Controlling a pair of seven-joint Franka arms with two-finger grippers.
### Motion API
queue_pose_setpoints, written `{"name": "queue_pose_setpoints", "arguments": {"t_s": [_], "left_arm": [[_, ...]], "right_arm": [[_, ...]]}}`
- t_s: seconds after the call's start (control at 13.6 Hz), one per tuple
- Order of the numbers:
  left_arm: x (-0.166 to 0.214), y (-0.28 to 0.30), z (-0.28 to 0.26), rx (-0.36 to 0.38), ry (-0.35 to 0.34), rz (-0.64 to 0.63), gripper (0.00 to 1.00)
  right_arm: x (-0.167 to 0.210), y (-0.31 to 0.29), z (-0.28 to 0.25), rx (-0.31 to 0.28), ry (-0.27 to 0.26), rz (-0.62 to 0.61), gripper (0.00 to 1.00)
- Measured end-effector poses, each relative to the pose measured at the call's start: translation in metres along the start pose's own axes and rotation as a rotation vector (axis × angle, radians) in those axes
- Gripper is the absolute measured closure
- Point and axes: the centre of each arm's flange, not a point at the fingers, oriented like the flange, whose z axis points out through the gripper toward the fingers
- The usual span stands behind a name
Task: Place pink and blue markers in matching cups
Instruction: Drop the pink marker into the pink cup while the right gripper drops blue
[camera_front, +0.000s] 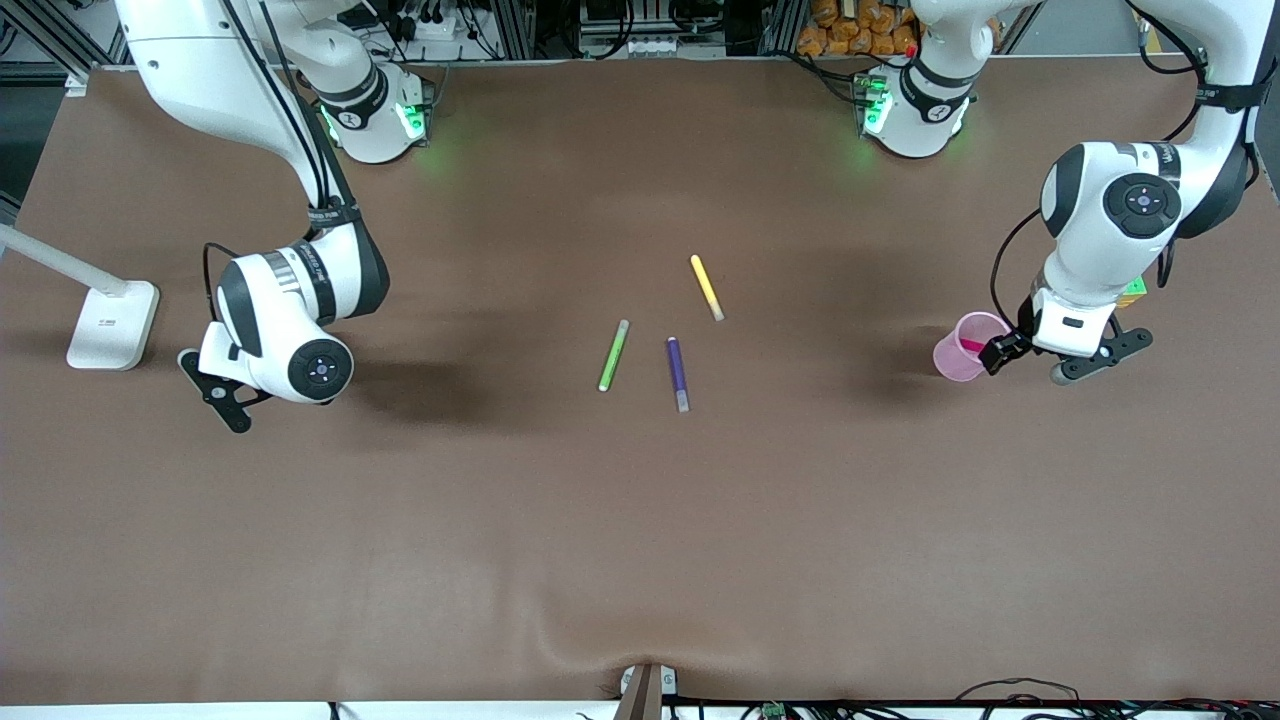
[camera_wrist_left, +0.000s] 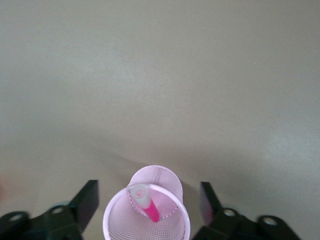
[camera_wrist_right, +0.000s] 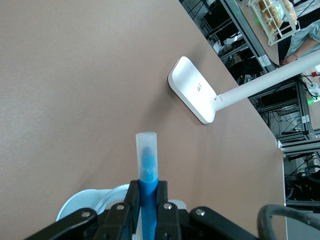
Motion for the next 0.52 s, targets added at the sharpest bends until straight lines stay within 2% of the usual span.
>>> {"name": "queue_pose_setpoints", "arguments": {"t_s": [0.07, 0.52], "left_arm": [[0.004, 0.001, -0.008, 0.013, -0.003, 0.000, 0.00], [0.040, 0.026, -0.090, 0.087, -0.017, 0.009, 0.00]], "right_arm": [[0.002, 0.000, 0.002, 0.004, -0.002, 0.003, 0.83], [0.004, -0.005, 0.022, 0.014, -0.013, 0.028, 0.83]]}}
